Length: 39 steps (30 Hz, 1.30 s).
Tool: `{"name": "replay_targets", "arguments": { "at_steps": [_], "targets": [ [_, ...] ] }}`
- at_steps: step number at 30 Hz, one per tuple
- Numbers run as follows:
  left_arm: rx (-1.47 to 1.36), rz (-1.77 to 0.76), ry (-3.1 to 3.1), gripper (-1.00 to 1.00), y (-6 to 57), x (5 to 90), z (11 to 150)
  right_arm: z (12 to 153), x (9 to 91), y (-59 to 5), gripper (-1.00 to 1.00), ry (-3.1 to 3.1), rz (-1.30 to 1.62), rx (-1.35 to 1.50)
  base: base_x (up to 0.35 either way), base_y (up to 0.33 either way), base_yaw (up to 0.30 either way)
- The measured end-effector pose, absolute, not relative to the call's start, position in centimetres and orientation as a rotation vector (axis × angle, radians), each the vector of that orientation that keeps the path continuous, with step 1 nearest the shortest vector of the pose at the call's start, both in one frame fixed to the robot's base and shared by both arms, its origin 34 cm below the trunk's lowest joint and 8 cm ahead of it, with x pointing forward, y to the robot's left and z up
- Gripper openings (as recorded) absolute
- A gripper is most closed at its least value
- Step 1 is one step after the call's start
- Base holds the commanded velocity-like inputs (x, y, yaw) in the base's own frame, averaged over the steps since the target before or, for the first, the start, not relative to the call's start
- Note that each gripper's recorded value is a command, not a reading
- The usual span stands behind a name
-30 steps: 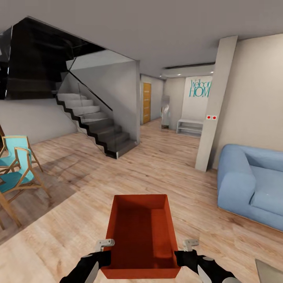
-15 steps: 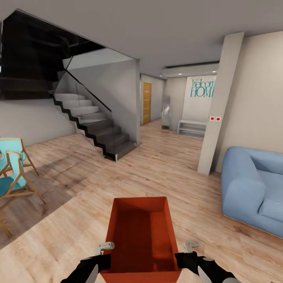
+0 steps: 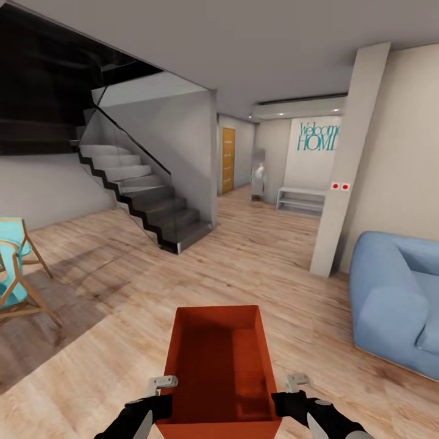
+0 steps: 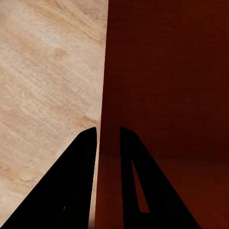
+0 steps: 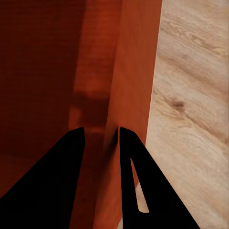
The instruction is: Move the two storage containers from the living room to the garage. In the garage, place one container on the floor and stack the other container on top of it (either order is fine).
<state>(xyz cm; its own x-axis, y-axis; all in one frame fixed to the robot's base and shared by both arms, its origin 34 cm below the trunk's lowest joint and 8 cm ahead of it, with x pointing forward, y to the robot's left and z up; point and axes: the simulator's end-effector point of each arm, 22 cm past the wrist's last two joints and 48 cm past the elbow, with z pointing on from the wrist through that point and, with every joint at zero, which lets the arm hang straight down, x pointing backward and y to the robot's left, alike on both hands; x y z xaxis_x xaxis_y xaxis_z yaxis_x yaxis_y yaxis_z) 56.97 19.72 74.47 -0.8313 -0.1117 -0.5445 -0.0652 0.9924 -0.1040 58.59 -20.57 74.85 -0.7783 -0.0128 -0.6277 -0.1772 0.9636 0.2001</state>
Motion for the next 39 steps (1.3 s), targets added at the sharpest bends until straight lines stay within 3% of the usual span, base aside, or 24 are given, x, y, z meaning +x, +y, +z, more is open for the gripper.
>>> {"name": "replay_targets", "arguments": {
  "at_steps": [17,39],
  "targets": [
    [-0.121,-0.107,2.555,-1.00,19.72,56.97,74.47,74.77,58.48,-20.57,-1.00,2.445,0.328,-0.130,0.325,0.000,-0.186],
    [-0.125,-0.109,2.555,-1.00,19.71,56.97,74.47,74.89,58.64,-20.58,-1.00,2.446,0.326,-0.135,0.325,0.000,-0.010]
  ]
}}
